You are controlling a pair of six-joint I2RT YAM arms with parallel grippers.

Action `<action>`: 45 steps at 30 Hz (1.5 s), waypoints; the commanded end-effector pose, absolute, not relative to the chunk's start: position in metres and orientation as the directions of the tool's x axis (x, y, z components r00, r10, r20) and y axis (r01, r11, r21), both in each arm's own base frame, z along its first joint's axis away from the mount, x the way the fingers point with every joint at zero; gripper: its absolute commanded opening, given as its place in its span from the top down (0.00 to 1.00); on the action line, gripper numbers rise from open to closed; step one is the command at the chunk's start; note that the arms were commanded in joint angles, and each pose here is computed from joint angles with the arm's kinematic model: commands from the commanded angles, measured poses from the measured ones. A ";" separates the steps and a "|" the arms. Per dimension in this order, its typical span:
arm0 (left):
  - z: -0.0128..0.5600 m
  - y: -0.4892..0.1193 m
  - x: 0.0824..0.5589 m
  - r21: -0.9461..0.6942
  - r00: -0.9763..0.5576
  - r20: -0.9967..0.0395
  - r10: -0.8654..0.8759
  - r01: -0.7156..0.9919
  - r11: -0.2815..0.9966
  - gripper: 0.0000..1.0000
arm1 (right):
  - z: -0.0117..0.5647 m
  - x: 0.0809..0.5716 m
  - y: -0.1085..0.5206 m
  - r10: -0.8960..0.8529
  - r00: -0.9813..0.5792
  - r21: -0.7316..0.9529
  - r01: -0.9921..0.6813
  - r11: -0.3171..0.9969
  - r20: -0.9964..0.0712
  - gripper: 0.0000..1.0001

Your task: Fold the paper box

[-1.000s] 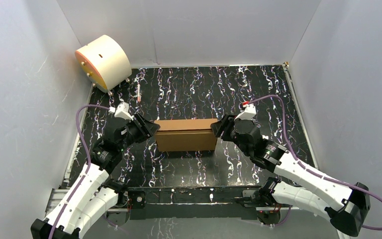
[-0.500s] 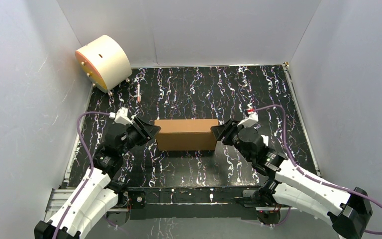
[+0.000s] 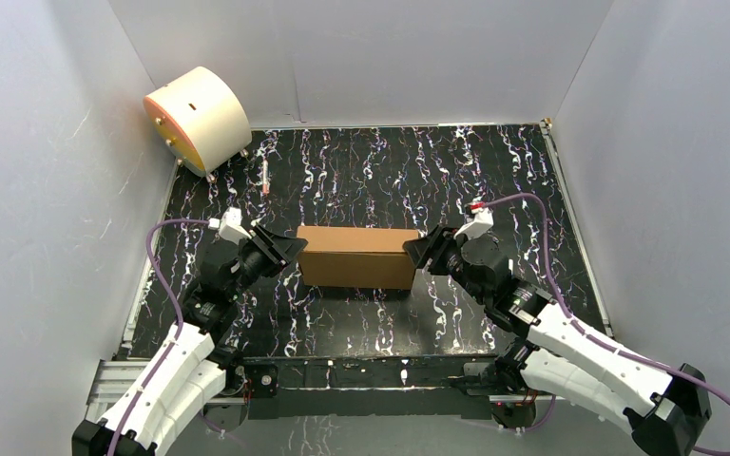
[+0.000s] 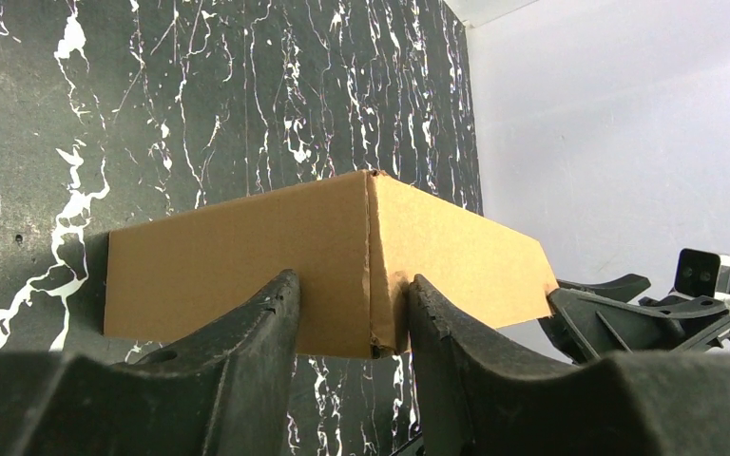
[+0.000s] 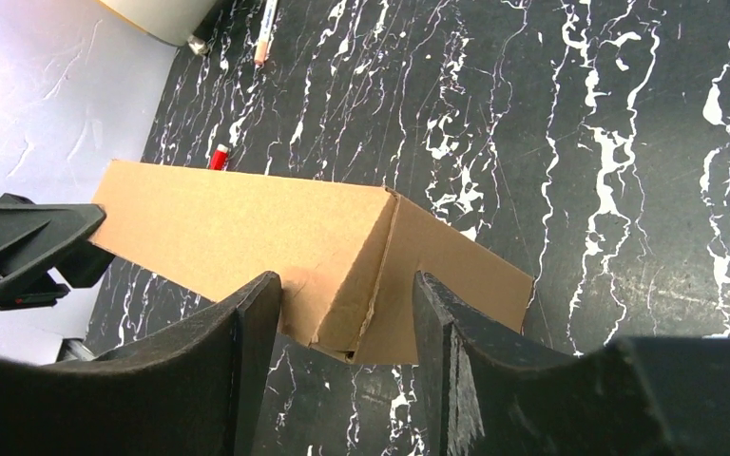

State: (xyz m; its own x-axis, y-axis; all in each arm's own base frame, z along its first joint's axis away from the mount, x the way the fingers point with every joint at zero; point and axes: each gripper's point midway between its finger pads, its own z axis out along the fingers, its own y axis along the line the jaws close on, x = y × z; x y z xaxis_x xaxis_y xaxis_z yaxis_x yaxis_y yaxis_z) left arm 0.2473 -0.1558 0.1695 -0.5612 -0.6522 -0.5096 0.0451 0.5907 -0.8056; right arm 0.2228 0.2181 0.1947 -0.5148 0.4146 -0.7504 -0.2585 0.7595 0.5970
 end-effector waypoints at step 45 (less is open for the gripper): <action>0.070 -0.165 0.208 -0.839 -0.700 -0.178 -0.691 -0.260 0.479 0.98 | 0.043 0.181 0.187 0.174 -0.664 0.558 -0.425 0.713 -0.727 0.62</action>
